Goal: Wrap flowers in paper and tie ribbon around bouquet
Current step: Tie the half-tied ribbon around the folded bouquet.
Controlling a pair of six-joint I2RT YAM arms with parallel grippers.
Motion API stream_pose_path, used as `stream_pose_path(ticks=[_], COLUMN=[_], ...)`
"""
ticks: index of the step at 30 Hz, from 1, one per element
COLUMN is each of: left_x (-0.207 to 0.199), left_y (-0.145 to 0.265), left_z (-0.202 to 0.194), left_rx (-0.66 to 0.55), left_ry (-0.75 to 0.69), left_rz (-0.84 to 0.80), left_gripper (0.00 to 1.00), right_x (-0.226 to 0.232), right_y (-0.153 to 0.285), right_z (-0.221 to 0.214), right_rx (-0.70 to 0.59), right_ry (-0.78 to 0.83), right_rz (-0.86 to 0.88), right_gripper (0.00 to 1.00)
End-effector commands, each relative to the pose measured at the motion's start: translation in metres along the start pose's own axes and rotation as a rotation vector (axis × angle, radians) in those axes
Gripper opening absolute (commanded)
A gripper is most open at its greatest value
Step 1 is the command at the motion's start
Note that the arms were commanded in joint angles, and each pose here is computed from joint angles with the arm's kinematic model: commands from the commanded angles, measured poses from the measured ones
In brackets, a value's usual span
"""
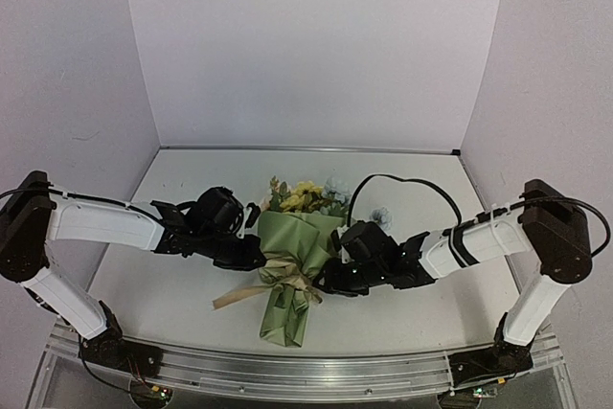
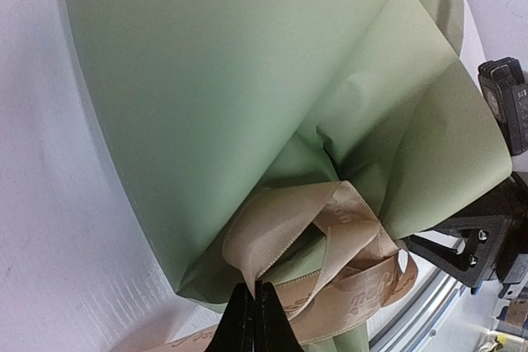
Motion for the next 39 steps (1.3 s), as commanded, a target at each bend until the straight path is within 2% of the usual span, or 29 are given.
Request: stream_pose_path(ticks=[1,9,16,19,28,36,39], left_x=[-0.007,-0.009,-0.014,-0.015,-0.038,-0.074,-0.077], left_y=[0.006,0.011,0.026,0.034,0.044,0.025,0.016], left_z=[0.013,0.016,0.025,0.028,0.026,0.016,0.013], left_rx=[-0.044,-0.058,-0.11,-0.132,-0.11,-0.014,0.016], left_ry=[-0.006,-0.006,0.001,0.003,-0.072,-0.197,-0.204], left_rz=[-0.033,-0.038,-0.024,-0.013,-0.065,-0.161,-0.165], left_gripper=[0.02,0.1,0.35,0.41,0.44,0.36,0.33], right_x=[0.018,0.023,0.035,0.038,0.041,0.039,0.041], right_y=[0.009,0.02,0.022,0.021,0.02,0.013,0.011], right_z=[-0.005,-0.014,-0.02,-0.022,-0.023,-0.02,-0.018], right_rx=[0.009,-0.003,0.008,0.014,0.008,-0.027,-0.035], right_ry=[0.048,0.079,0.11,0.117,0.12,0.12,0.128], right_rz=[0.073,0.065,0.069,0.068,0.054,0.013,0.009], right_gripper=[0.29,0.27,0.28,0.28,0.33,0.44,0.45])
Point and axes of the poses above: each gripper's point midway between its finger pads, its own y axis back along the fingers, its own x axis along the line the jaws close on, z = x × y, the point moved 9 cm from there along y, back along the fingers, and after that the axes turned 11 degrees about -y, right-handed, at the moved point
